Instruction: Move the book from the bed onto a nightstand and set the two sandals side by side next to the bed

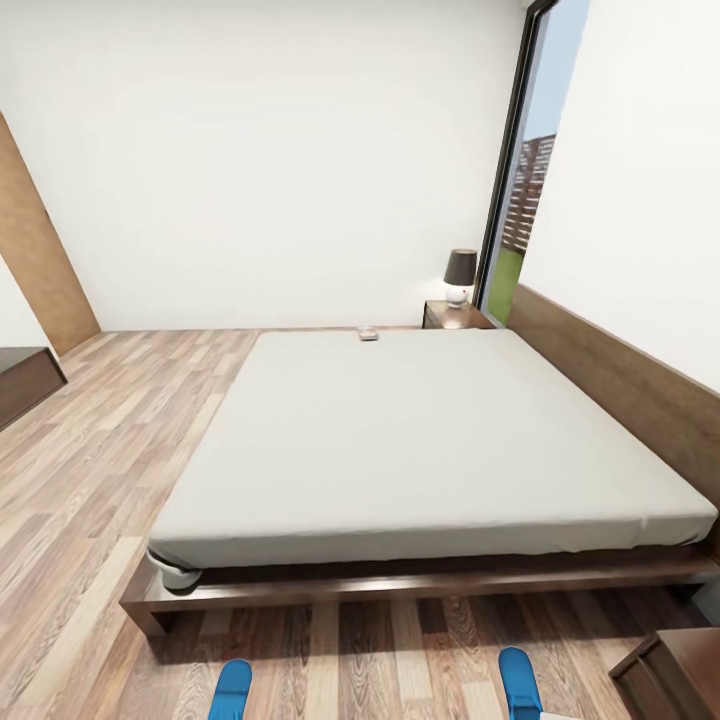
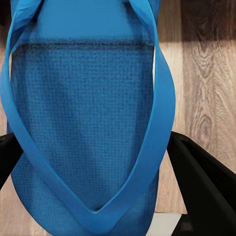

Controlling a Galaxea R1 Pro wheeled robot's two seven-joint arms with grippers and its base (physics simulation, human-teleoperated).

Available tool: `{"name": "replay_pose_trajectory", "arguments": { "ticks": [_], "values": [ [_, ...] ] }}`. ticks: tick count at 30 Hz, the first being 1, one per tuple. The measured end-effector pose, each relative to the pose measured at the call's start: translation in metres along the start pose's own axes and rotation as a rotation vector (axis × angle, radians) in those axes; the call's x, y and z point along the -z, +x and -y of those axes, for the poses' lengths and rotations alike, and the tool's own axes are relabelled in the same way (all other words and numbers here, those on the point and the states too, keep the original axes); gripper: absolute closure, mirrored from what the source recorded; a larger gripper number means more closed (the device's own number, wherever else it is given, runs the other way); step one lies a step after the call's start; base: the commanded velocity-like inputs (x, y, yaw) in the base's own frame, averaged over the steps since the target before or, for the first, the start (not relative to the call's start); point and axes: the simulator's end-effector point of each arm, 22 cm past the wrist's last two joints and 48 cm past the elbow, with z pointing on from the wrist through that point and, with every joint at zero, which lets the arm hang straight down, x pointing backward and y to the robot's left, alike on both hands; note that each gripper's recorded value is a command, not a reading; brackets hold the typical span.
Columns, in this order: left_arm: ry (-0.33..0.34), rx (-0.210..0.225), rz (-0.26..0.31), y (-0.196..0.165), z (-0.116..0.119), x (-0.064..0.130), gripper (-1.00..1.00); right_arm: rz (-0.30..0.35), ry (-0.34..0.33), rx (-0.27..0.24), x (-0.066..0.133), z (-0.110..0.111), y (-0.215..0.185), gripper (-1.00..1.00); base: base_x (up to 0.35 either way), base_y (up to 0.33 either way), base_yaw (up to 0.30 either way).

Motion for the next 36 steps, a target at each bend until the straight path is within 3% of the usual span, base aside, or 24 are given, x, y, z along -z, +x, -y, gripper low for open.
{"name": "replay_pose_trajectory", "arguments": {
  "ticks": [18,24,32,36],
  "values": [
    [-0.008,0.005,-0.016,0.014,-0.001,-0.023,1.00,-0.002,0.007,0.006,-0.024,-0.002,0.008,1.00,0.000,0.000,0.000],
    [-0.009,0.002,-0.046,0.021,-0.001,-0.032,1.00,-0.005,0.015,0.006,-0.032,-0.001,0.010,1.00,0.000,0.000,0.000],
    [-0.010,-0.007,-0.104,0.034,0.000,-0.044,1.00,-0.127,0.027,0.014,-0.043,0.001,0.034,1.00,0.000,0.000,0.000],
    [-0.011,-0.009,-0.123,0.035,0.000,-0.051,1.00,-0.148,0.030,0.014,-0.049,0.001,0.032,1.00,0.000,0.000,0.000]
  ]
}}
